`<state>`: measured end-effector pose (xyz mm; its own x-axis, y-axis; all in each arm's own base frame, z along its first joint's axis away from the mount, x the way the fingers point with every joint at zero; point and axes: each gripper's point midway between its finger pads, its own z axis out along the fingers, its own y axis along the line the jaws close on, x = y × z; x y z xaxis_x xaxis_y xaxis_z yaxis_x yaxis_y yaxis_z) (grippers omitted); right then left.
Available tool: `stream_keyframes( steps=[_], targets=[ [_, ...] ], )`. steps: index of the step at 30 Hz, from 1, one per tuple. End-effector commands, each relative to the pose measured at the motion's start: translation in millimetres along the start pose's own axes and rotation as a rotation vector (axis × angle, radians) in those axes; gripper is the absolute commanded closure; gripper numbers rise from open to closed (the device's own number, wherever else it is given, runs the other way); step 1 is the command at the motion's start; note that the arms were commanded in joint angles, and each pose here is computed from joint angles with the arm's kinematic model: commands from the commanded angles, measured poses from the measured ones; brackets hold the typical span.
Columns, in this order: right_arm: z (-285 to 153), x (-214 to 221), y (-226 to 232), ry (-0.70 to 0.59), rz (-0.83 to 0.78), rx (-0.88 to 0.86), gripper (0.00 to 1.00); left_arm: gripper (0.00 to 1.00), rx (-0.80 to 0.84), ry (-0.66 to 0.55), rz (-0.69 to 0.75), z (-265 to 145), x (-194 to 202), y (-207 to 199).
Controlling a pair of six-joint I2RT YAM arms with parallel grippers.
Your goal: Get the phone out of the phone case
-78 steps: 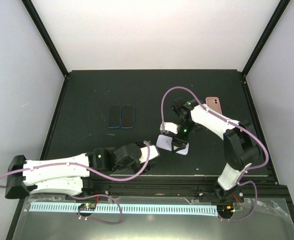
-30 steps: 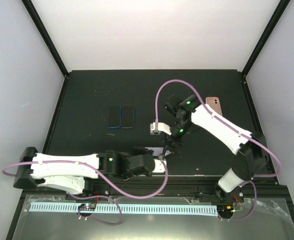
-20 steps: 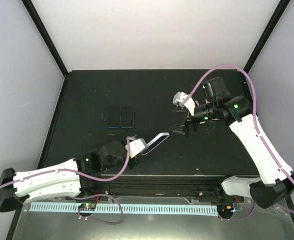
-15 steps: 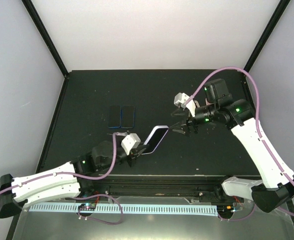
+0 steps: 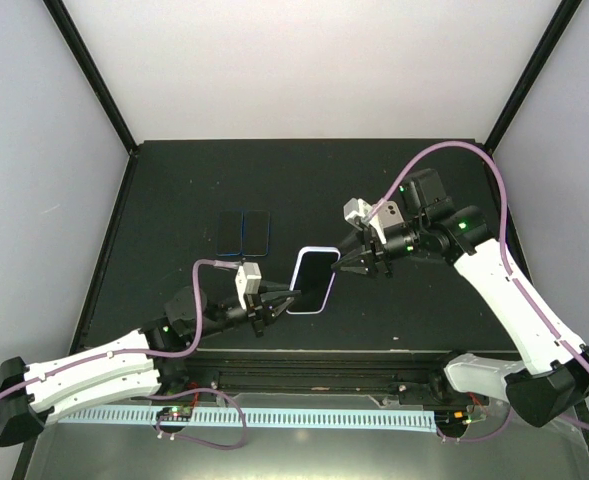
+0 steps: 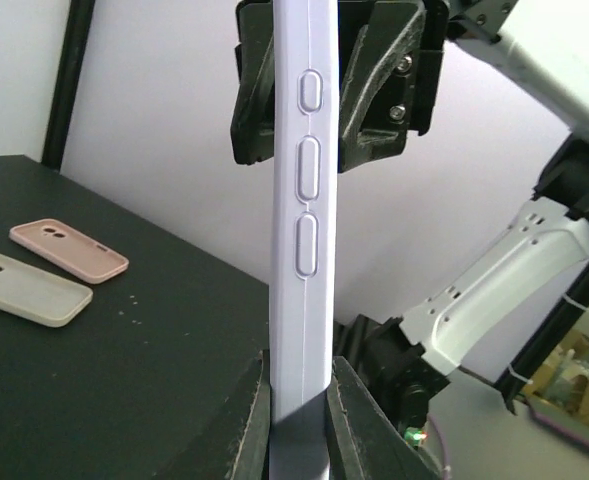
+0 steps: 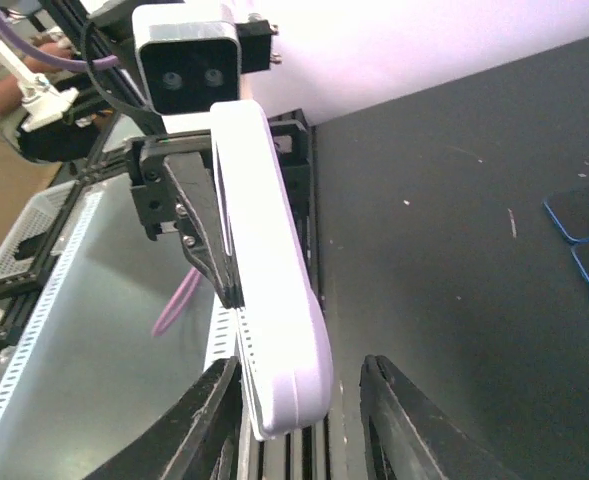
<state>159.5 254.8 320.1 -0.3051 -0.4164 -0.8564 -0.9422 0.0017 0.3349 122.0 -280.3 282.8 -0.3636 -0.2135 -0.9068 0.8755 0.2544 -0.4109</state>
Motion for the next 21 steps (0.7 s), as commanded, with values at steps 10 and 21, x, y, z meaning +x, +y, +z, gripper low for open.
stream_keyframes(
  steps=[10,21],
  targets=[
    [-8.2,-16.7,39.4,-0.077,-0.079,-0.129,0.99,0.93,0.127,-0.058,-0.004,4.4,-29.7,-27.8],
    [-6.2,-5.4,30.0,-0.001,-0.086,-0.082,0.99,0.52,-0.006,0.165,0.205,16.5,-12.3,-9.0]
  ],
)
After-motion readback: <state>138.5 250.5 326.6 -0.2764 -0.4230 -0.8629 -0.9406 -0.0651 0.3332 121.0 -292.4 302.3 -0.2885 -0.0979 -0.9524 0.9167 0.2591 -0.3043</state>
